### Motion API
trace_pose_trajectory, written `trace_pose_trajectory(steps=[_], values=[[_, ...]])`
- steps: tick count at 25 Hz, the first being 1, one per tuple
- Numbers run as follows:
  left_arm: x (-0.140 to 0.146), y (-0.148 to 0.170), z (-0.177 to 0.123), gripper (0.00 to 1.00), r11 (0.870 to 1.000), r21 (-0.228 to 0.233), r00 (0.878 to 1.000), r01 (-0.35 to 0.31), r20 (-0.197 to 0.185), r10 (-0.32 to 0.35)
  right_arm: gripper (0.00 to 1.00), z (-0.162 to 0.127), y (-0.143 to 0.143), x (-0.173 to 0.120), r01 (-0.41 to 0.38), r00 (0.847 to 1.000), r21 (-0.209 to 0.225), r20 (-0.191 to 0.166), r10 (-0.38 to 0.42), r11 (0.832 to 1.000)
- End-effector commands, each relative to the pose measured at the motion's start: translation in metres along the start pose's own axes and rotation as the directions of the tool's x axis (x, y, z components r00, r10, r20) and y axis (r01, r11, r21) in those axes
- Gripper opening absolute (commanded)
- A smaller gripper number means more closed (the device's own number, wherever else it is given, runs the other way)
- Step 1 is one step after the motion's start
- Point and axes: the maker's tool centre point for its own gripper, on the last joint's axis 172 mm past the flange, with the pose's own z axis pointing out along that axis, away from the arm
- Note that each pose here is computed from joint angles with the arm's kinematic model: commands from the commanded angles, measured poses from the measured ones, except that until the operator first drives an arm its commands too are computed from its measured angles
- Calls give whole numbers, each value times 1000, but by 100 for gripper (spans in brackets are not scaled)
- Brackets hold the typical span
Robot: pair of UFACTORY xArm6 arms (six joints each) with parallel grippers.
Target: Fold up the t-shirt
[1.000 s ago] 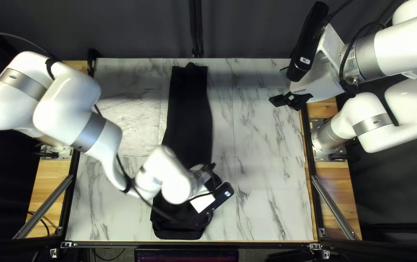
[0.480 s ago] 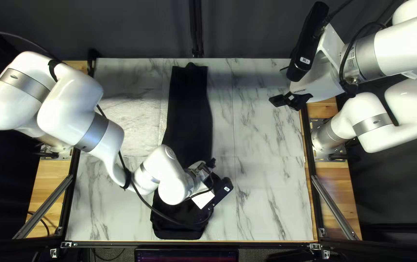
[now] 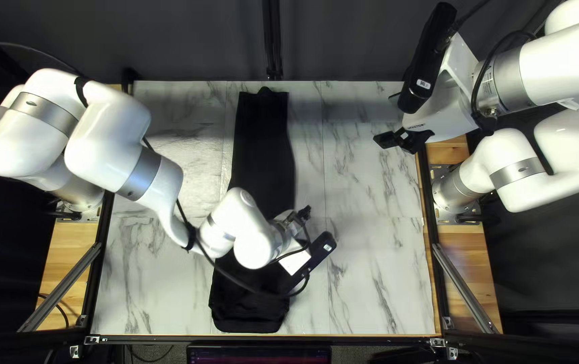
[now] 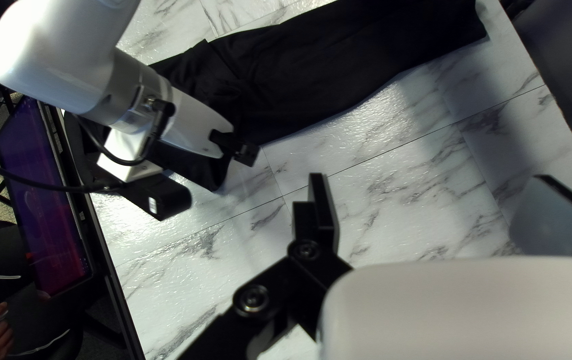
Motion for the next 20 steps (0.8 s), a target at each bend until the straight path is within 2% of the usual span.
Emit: trace_pose_trajectory(steps=[1, 6, 9, 11, 12, 14, 15, 16, 17, 18, 20], values=[[-5, -1, -6, 100, 1000, -1, 1000, 3, 12, -3, 100, 0, 0, 0, 0, 1000, 0, 0, 0, 1000], [-19, 26, -28, 100, 999, -30, 999, 41, 23, -41, 100, 0, 0, 0, 0, 1000, 0, 0, 0, 1000], [-25, 35, -47, 100, 993, -81, 996, 84, 1, -84, 100, 0, 0, 0, 0, 1000, 0, 0, 0, 1000], [-27, 33, -54, 100, 984, -130, 992, 126, -15, -129, 100, 0, 0, 0, 0, 1000, 0, 0, 0, 1000], [-30, 31, -56, 100, 970, -176, 983, 171, -31, -179, 100, 0, 0, 0, 0, 1000, 0, 0, 0, 1000], [-34, 30, -57, 100, 937, -244, 964, 250, -25, -264, 100, 0, 0, 0, 0, 1000, 0, 0, 0, 1000], [-35, 30, -57, 100, 919, -274, 954, 283, -23, -300, 100, 0, 0, 0, 0, 1000, 0, 0, 0, 1000], [-35, 30, -58, 100, 908, -291, 946, 301, -24, -322, 100, 0, 0, 0, 0, 1000, 0, 0, 0, 1000], [-38, 30, -61, 100, 887, -320, 932, 333, -33, -362, 100, 0, 0, 0, 0, 1000, 0, 0, 0, 1000], [-38, 29, -62, 100, 882, -327, 928, 340, -36, -371, 100, 0, 0, 0, 0, 1000, 0, 0, 0, 1000], [-38, 29, -62, 100, 882, -327, 928, 340, -36, -371, 100, 0, 0, 0, 0, 1000, 0, 0, 0, 1000]])
